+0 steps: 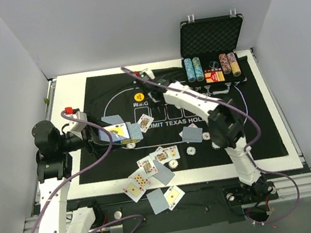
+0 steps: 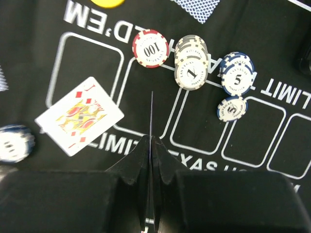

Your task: Distribute texas hold em gaming equipment

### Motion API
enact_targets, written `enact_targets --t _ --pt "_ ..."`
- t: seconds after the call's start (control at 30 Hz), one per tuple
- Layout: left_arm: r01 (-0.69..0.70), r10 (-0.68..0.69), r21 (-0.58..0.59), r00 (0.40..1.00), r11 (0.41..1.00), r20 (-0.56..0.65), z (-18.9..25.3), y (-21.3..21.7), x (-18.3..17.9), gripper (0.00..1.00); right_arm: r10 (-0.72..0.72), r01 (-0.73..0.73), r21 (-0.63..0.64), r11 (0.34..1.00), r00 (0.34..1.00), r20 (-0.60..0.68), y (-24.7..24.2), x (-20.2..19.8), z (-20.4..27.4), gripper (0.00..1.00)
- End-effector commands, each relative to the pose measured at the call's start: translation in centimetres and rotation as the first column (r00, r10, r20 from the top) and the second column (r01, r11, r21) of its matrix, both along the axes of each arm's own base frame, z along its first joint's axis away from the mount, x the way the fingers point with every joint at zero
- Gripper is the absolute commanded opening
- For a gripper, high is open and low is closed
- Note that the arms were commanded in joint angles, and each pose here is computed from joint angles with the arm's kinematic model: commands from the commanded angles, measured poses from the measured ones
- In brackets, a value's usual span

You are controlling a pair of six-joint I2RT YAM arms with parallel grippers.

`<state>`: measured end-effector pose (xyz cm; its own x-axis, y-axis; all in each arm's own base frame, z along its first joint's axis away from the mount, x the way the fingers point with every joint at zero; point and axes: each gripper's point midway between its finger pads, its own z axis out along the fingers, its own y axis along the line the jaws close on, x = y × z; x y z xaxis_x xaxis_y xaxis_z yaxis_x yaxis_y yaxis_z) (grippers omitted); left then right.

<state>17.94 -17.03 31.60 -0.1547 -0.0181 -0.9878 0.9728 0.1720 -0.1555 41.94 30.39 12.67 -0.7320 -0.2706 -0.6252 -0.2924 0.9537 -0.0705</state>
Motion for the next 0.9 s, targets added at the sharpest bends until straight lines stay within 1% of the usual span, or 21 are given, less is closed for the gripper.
enact_targets --t 0.0,0.03,0.07,0.2,0.33,0.37,0.43,0.47,0.5,0.53,0.6,0.67,0.73,0.87 --pt "0.027 -0.026 -0.001 0.997 1.000 0.076 2.3 -0.1 -0.7 0.00 0.026 -0.002 -0.315 0.949 0.997 0.070 -2.1 0.8 -0.2 0.00" --pt "0.028 -0.028 -0.002 0.997 1.000 0.076 2.4 -0.1 -0.8 0.00 0.033 -0.010 -0.329 0.944 0.997 0.067 -2.0 0.9 -0.6 0.00" --pt "0.025 -0.025 -0.001 0.994 1.000 0.105 2.7 -0.1 -0.6 0.00 0.049 -0.026 -0.347 0.938 0.997 0.058 -1.4 0.7 -1.5 0.00" --pt "0.025 -0.025 -0.003 0.994 1.000 0.107 2.9 -0.2 -0.6 0.00 0.102 -0.086 -0.400 0.913 0.995 0.019 0.2 -0.6 -4.1 0.00" --pt "0.018 -0.017 -0.010 0.995 1.000 0.103 3.1 -0.3 -0.3 0.00 0.141 -0.149 -0.386 0.911 0.989 -0.050 2.1 -2.2 -6.9 0.01" --pt "0.015 -0.013 -0.016 0.995 1.000 0.100 3.1 -0.3 -0.3 0.00 0.148 -0.159 -0.374 0.914 0.987 -0.059 2.5 -2.6 -7.1 0.05" --pt "0.004 0.000 -0.030 0.994 1.000 0.109 3.5 -0.3 -0.1 0.00 0.159 -0.180 -0.346 0.921 0.983 -0.088 3.3 -3.3 -8.0 0.18" --pt "0.000 0.003 -0.041 0.998 0.999 0.067 3.2 -0.3 -0.2 0.00 0.169 -0.193 -0.324 0.926 0.981 -0.100 3.7 -3.5 -8.2 0.26" --pt "-0.006 0.011 -0.048 0.994 0.999 0.110 3.8 -0.3 -0.1 0.00 0.172 -0.196 -0.299 0.934 0.980 -0.104 4.1 -3.7 -8.2 0.31" --pt "-0.007 0.012 -0.056 0.997 0.998 0.081 3.6 -0.4 -0.2 0.00 0.171 -0.196 -0.291 0.936 0.979 -0.111 4.1 -3.8 -8.3 0.42" --pt "-0.012 0.018 -0.062 0.994 0.998 0.104 3.9 -0.4 -0.1 0.00 0.181 -0.207 -0.272 0.940 0.976 -0.119 4.5 -4.1 -8.3 0.50" --pt "-0.011 0.017 -0.062 0.995 0.998 0.096 3.8 -0.4 -0.1 0.00 0.184 -0.210 -0.249 0.945 0.975 -0.125 4.6 -4.4 -8.2 0.56" --pt "-0.006 0.011 -0.060 0.996 0.998 0.085 3.6 -0.4 -0.1 0.00 0.185 -0.210 -0.228 0.951 0.975 -0.124 4.6 -4.6 -7.6 0.59" --pt "-0.005 0.008 -0.045 0.997 0.999 0.075 3.3 -0.3 -0.3 0.00 0.179 -0.195 -0.126 0.973 0.975 -0.128 4.6 -5.1 -5.7 0.64"
